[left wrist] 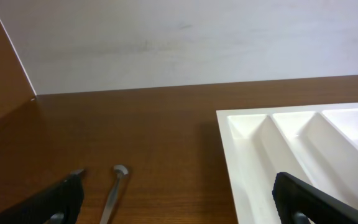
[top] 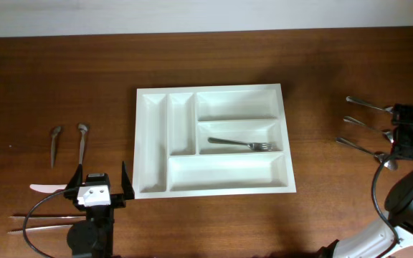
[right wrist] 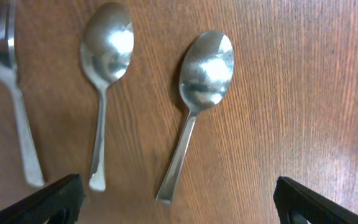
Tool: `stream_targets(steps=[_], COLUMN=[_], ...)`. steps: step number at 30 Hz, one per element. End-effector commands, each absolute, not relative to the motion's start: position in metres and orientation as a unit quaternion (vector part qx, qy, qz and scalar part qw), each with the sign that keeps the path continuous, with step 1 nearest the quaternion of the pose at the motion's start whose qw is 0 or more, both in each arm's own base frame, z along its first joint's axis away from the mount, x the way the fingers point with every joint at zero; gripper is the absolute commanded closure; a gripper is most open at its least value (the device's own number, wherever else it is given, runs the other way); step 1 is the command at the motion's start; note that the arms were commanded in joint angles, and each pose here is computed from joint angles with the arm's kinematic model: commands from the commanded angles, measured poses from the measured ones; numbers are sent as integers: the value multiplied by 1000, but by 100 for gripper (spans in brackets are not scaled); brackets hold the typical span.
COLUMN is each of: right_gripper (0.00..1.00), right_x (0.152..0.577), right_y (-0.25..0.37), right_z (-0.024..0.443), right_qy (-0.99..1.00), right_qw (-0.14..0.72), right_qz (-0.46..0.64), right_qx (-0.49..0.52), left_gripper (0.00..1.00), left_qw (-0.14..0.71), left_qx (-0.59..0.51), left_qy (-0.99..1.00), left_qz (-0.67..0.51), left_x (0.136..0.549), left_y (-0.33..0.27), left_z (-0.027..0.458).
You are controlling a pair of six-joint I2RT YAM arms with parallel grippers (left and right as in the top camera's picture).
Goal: Pack container
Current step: 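Open the right gripper and return it to the utensils, then align the right gripper over a spoon and grasp its handle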
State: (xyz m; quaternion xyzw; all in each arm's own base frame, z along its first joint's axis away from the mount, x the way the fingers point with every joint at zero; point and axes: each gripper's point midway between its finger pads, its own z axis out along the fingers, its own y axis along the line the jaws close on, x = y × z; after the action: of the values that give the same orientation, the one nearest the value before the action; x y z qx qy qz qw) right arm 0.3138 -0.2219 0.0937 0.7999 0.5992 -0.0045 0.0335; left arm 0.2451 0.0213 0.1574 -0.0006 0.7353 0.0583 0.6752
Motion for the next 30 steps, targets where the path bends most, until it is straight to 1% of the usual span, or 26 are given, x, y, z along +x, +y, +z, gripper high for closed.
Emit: stream_targets(steps=[1,7,11,17,22,30], right_gripper=[1,1,1,1,1,1], right_x=[307,308,310,320,313,310], right_y=[-221,-212,-208,-197,-181,-181], right_z=[70,48,48,38,24,7], right_qy=[594,582,555,568,537,535], right_qw=[5,-33,-36,-33,-52,-43], right_qz=[-30,-20,-17,-22,-41,-43], right_qx=[804,812,831,822,841,843], left_gripper=[1,1,1,1,1,1], left_qw=[676,676,676,676,676,676], left_qx=[-2,-2,-2,-2,-2,-2], left_qy=[735,735,735,735,735,735], left_qz=[56,56,56,56,56,56], left_x=[245,245,245,245,245,245], left_y=[21,21,21,21,21,21], left_z=[156,156,156,156,156,156])
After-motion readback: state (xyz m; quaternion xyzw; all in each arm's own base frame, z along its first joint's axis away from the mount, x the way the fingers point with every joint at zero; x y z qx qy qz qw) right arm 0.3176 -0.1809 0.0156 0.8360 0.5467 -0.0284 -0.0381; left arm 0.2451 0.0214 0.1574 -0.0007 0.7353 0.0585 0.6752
